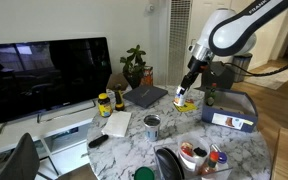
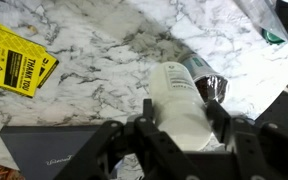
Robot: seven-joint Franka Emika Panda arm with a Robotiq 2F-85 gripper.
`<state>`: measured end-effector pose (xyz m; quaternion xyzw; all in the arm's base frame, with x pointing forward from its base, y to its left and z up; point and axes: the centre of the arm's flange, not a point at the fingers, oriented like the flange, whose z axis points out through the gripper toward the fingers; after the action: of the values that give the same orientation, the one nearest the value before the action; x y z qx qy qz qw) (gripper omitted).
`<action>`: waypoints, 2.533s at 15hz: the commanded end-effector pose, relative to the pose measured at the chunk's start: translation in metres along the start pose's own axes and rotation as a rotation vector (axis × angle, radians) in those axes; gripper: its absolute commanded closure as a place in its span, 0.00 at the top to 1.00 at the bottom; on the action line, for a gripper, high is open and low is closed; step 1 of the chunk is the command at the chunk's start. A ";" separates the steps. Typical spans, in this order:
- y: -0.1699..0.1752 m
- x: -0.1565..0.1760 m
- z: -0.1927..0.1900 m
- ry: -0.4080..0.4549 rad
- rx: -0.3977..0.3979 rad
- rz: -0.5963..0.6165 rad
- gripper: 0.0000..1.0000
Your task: Remove the white bottle from the box
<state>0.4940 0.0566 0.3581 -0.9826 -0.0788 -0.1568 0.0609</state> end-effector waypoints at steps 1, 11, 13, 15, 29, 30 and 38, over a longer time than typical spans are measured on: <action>-0.003 0.034 0.057 -0.035 -0.012 0.027 0.31; 0.049 0.112 0.136 -0.051 -0.185 -0.009 0.31; 0.038 0.123 0.146 -0.029 -0.065 0.098 0.31; 0.042 0.110 0.136 -0.040 -0.106 0.059 0.56; 0.059 0.211 0.223 -0.165 -0.176 0.223 0.31; 0.061 0.213 0.228 -0.176 -0.171 0.235 0.31; 0.084 0.200 0.227 -0.110 -0.063 0.352 0.31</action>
<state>0.7622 0.0481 0.2016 -0.9940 0.0743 -0.0758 0.0279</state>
